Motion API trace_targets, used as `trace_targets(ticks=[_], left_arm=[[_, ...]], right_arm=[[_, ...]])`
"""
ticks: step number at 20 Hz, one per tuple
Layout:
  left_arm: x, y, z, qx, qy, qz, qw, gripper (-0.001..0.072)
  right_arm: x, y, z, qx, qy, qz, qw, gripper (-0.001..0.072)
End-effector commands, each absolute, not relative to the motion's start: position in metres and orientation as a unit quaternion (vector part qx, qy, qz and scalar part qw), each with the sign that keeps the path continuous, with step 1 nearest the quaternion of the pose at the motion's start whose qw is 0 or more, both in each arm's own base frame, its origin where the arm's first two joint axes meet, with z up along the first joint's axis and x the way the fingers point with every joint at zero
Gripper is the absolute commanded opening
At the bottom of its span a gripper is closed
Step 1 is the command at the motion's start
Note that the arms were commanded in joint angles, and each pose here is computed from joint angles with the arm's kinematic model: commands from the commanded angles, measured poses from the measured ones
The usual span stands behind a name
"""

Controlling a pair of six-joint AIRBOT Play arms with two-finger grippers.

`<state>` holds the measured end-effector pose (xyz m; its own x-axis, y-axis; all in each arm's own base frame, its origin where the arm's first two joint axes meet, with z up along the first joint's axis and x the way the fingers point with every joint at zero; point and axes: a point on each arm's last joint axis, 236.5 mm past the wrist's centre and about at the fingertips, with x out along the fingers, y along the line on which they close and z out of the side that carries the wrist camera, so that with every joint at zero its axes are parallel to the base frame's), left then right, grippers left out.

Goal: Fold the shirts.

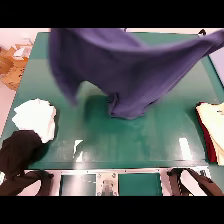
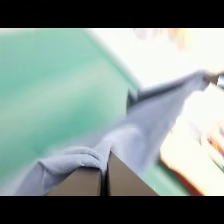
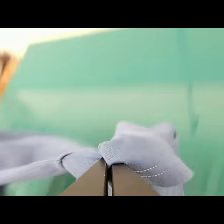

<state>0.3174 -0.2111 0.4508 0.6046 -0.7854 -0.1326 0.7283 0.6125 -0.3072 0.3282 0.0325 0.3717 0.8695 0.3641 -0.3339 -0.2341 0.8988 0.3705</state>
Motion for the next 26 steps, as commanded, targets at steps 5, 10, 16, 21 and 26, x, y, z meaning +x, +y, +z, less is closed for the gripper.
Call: trace_targets(ticks=[5,10,16,21,26], left_arm=[[0.199,-0.186,0.563,-0.070,-0.048,-0.424,0.902,0.0020],[0.257,-0.176,0.503,-0.075,0.050,-0.371,0.924,0.0020],[0.366,-0.183,0.349,-0.113,0.231,-0.328,0.909,0.0021],[0.459,-0.185,0.179,-0.153,0.362,-0.271,0.878,0.0021],[0.534,-0.197,0.059,-0.230,0.397,-0.236,0.857,0.0021]], right_arm=[[0.207,0.057,0.545,0.107,-0.073,0.108,0.986,0.0016],[0.245,0.040,0.530,0.135,-0.036,0.106,0.984,0.0017],[0.378,0.008,0.441,0.199,0.107,0.135,0.965,0.0017],[0.504,0.036,0.293,0.220,0.264,0.187,0.920,0.0017],[0.574,0.046,0.116,0.273,0.405,0.176,0.854,0.0017]])
